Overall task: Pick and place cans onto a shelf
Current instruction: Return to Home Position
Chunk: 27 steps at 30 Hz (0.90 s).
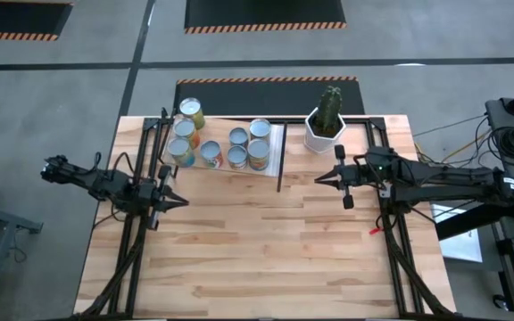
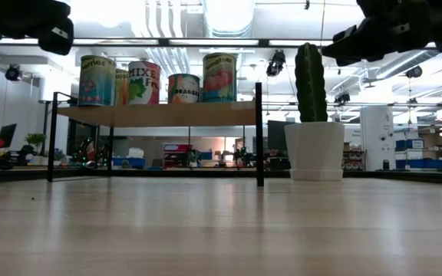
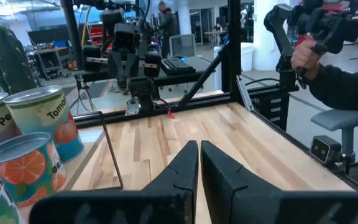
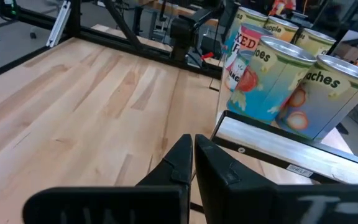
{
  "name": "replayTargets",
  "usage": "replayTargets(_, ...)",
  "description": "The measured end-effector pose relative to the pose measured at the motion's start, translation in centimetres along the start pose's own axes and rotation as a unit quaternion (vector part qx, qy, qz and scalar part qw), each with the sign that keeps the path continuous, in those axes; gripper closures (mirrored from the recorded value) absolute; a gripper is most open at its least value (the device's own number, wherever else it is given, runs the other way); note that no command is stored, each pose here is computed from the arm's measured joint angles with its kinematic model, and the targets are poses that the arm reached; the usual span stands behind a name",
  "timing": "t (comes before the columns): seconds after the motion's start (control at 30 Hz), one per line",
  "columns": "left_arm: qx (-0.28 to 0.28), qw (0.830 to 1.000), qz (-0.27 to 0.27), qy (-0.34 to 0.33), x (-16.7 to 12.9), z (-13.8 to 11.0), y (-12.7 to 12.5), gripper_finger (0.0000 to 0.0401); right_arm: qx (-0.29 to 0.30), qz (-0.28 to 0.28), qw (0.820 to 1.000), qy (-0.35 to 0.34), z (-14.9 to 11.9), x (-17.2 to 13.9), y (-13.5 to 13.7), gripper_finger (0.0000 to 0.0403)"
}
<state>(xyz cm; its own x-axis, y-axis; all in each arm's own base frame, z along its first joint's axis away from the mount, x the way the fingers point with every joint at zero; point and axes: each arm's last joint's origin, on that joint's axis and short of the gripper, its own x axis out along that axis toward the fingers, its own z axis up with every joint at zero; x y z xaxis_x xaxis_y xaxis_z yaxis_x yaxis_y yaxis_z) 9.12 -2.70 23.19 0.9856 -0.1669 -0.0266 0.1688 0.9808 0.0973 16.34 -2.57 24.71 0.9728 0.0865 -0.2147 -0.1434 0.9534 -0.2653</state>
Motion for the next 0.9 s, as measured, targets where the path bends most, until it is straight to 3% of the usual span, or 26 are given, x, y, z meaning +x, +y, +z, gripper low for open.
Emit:
replayTargets(0.4,-0.003,1.0,0.003,-0.027,-0.8,-1.2,0.0,0.0401,-0.013,-0.005,1.0,-0.013,-1.5,-1.3,0.9,0.0394)
replayTargets(0.7,-0.004,0.998,0.053,-0.033,-1.5,-1.6,0.4,0.0401,-0.038,-0.021,0.997,-0.057,-3.3,-2.5,1.9,0.0394)
replayTargets(0.9,-0.004,0.998,0.058,-0.021,-1.2,-2.3,0.3,0.0401,-0.058,-0.041,0.992,-0.108,-3.7,-4.1,2.6,0.0394)
